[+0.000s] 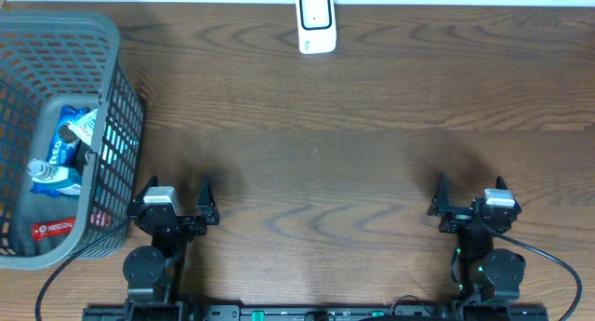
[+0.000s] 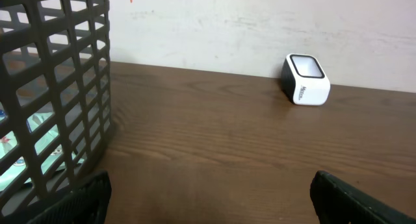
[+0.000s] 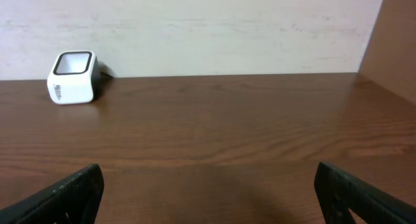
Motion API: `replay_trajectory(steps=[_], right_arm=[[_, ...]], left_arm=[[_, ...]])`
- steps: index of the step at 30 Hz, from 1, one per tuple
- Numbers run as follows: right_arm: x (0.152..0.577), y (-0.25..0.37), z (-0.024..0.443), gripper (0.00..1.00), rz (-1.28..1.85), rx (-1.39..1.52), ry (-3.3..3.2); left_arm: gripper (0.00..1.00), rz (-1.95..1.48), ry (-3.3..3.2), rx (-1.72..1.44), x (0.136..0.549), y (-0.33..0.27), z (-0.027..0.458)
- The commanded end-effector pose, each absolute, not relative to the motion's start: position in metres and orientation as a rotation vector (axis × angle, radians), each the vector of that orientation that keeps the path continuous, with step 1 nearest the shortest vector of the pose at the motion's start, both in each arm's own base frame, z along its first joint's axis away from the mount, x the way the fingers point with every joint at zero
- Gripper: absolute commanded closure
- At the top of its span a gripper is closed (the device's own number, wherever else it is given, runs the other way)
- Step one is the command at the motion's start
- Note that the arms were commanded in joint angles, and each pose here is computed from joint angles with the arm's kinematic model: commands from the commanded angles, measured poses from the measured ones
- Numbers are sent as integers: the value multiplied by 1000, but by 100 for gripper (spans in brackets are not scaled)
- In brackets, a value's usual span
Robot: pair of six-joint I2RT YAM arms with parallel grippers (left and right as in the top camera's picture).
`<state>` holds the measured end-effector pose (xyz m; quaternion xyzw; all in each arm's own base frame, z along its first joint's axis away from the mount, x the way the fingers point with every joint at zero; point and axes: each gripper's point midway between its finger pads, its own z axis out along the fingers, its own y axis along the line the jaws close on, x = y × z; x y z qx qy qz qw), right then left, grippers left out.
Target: Scan the item barcode
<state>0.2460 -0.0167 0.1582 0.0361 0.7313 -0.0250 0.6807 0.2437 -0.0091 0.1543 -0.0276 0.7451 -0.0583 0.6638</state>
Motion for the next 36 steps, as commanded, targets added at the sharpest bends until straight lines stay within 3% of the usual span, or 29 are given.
replay_trajectory(steps=[1, 36], right_arm=[[246, -16, 157, 1, -64, 71, 1645], [246, -16, 157, 1, -64, 71, 1645]], left_arm=[[2, -134, 1718, -75, 244, -8, 138], [2, -103, 1718, -40, 244, -8, 139]])
